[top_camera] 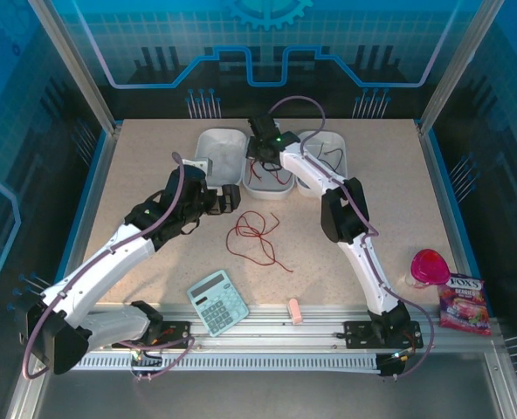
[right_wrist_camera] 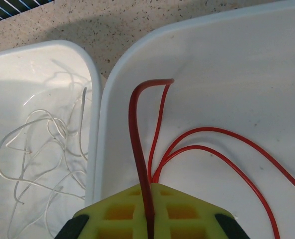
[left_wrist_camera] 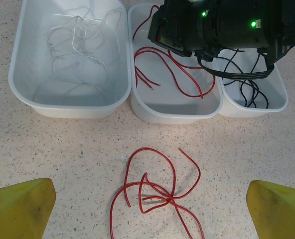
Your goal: Untangle the cables
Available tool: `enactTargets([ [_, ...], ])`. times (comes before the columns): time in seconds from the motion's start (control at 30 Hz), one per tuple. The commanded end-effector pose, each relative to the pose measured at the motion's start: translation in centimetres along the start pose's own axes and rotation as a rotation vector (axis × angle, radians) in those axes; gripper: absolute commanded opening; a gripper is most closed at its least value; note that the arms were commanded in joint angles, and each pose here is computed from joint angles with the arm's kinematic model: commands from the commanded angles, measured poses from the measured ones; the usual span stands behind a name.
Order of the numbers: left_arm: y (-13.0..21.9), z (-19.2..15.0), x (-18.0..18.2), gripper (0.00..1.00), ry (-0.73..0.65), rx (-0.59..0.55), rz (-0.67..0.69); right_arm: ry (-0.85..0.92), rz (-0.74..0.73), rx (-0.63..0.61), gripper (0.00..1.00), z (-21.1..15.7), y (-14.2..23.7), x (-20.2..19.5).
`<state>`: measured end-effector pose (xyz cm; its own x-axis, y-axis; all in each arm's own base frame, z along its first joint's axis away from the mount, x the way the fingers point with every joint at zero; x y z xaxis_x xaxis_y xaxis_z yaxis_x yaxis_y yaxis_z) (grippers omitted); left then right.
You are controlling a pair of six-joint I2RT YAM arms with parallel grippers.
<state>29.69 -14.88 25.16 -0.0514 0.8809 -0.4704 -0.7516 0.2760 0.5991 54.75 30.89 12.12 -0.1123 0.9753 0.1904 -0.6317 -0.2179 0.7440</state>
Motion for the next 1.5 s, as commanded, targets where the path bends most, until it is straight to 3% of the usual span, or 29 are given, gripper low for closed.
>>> enactTargets([
  [0.0,-0.3,-0.4,-0.1,0.99,0.010,0.012,-0.015,0.009,-0.020,0.025,0.00,-1.4,-1.8,-1.1],
  [0.4,-0.7,-0.7,-0.2,0.99,0.021,0.027,-0.020,0.080,-0.072,0.073,0.00,-2.2,-0.9,-2.9],
  [0.8,-1.2,-0.9,-0.3,0.99,0.040,0.036,-0.026,0.180,-0.091,0.044,0.35,-0.1,3.8,-3.4],
  [1.17,-0.9,-1.0,-0.2,0.99,0.056,0.038,-0.021,0.222,-0.082,0.027,0.50,0.7,9.8,-3.0],
  [1.47,-1.0,-1.6,1.9,0.99,0.133,0.012,0.064,0.327,-0.049,0.103,0.52,-5.0,16.8,-1.7],
])
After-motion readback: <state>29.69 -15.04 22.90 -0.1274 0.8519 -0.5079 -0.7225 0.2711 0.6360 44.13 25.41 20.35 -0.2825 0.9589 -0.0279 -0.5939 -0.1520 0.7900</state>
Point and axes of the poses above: each hand's point on the last joint's axis, 136 mm out from that joint toward the fingers, its own y axis back along the fingers, its own x axis along the line the jaws close on, z = x × y, the point moved 3 cm from there along y, back along the fingers, and after that the axes turned 13 degrees about y, right-handed, at the moved point
